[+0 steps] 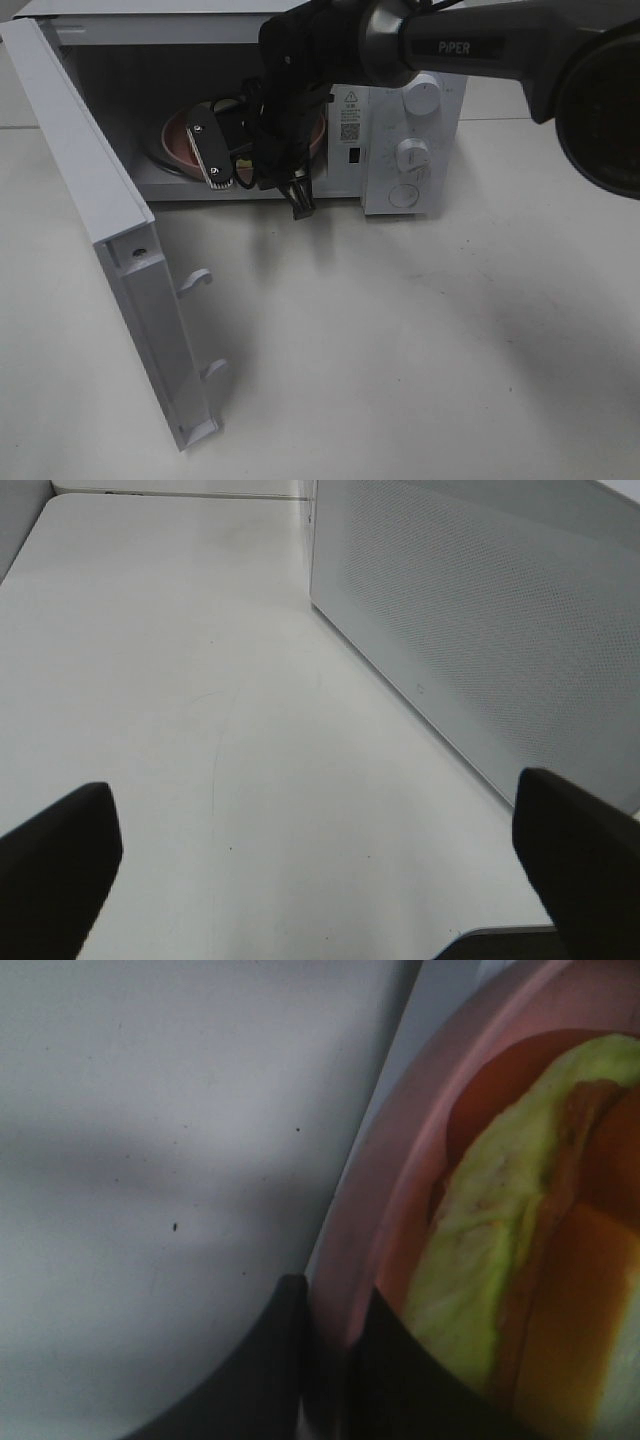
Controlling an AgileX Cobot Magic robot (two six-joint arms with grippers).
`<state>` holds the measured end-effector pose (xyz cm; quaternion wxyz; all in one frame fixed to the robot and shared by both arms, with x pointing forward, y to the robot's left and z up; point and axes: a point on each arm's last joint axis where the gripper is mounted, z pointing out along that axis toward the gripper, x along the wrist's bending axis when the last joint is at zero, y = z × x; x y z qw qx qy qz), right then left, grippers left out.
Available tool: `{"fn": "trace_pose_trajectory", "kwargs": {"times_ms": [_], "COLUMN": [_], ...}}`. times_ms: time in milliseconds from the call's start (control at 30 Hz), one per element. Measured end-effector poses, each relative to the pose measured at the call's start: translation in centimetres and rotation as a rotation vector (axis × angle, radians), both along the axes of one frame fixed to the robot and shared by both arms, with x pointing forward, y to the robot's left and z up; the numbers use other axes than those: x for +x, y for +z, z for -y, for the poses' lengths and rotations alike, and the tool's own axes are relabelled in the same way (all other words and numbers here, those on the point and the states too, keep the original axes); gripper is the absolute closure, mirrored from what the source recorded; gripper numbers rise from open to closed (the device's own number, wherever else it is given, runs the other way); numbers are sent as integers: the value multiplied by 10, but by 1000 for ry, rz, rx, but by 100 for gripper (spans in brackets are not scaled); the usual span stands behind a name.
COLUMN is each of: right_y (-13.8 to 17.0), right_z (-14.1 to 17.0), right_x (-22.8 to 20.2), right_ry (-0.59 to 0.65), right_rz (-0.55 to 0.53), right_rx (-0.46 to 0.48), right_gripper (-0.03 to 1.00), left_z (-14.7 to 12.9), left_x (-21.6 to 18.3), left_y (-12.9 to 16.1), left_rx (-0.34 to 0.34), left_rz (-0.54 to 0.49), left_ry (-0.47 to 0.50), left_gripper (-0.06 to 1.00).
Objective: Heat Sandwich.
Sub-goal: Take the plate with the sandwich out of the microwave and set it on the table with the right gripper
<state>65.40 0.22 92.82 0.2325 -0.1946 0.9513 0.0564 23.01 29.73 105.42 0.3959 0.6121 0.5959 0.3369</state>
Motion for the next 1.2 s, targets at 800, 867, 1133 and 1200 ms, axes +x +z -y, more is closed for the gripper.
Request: {"fn": "trace_pose_trajectory", "kwargs": {"times_ms": [800, 867, 1133, 1200], "right_y": [21, 22, 30, 29], "right_z": [27, 30, 35, 37], "right_x": [-48, -51, -64, -68], "right_ry": [197, 194, 206, 213], "right_rz": [27, 31, 30, 26], "right_rx": [54, 59, 104, 104], "right_gripper": [89, 89, 89, 89], "left_z": [0, 0, 0, 0], "left_x": [0, 0, 0, 0], "left_y": [0, 0, 0, 0], "left_rx": [0, 0, 0, 0], "left_rz": [0, 0, 0, 0], "left_ry": [0, 0, 0, 0], "left_gripper": [-5, -5, -5, -5]}}
